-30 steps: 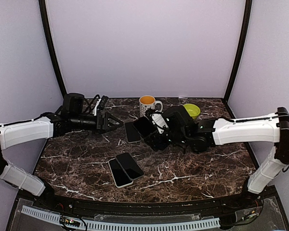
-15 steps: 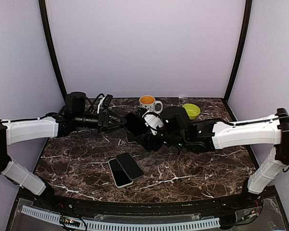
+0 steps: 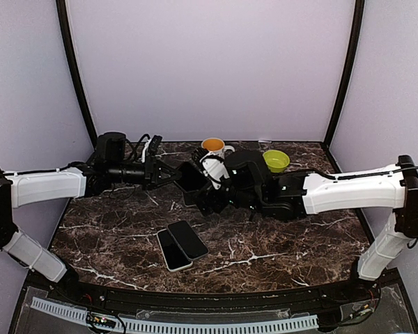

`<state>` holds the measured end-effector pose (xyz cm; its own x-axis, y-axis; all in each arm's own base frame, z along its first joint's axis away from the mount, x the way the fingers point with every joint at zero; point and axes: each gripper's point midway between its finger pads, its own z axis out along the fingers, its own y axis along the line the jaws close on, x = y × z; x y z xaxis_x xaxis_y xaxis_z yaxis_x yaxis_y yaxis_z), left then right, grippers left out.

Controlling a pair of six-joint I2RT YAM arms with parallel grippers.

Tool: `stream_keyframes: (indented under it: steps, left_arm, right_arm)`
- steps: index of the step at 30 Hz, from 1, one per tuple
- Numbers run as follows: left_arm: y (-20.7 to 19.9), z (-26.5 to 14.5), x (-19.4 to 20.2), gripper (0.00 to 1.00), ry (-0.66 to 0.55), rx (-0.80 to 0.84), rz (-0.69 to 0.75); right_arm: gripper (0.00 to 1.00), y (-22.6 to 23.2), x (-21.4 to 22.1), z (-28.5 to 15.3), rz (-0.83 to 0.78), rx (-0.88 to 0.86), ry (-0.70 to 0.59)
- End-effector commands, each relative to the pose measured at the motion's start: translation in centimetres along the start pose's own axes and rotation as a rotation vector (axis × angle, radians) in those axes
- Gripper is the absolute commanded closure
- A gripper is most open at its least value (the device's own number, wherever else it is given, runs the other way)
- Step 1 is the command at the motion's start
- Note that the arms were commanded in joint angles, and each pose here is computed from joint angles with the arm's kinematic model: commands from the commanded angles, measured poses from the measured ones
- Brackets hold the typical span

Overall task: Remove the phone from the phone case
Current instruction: Pass from the right arm to the left, then pass from the left arm to the right

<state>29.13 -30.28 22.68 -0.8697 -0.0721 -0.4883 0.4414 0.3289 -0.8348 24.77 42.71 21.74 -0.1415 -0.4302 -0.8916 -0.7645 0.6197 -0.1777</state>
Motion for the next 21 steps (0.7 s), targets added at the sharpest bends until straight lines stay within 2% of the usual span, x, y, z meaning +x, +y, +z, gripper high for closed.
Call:
stream_keyframes:
  steps: [1,5,11,14,17,21]
  left_arm:
    - [-3.0,-1.7,-3.0,1.0,-0.128,0.003,0.184]
    - [-4.6,-4.2,-5.5,1.0,-0.276,-0.058,0.278]
    - [-9.3,-8.1,-8.3,1.0,-0.44,-0.012,0.414]
    - [-11.6,-9.9,-8.8,1.0,-0.514,0.011,0.48]
    - [-13.9,-11.4,-9.0,1.0,-0.568,0.057,0.528]
    - [-15.4,-12.7,-9.2,1.0,-0.62,0.099,0.504]
  right_arm:
    - [0.01,-3.7,-5.6,-2.0,0.166,0.122,-0.132]
    - [0.01,-6.0,-6.8,-3.5,0.277,0.097,-0.186]
    - [0.01,-6.3,-8.4,-5.2,0.446,-0.09,-0.274]
    - [0.01,-5.9,-9.1,-5.8,0.471,-0.14,-0.307]
    - [0.01,-4.3,-10.6,-6.5,0.475,-0.294,-0.373]
    - [0.01,-3.3,-12.3,-6.8,0.489,-0.383,-0.436]
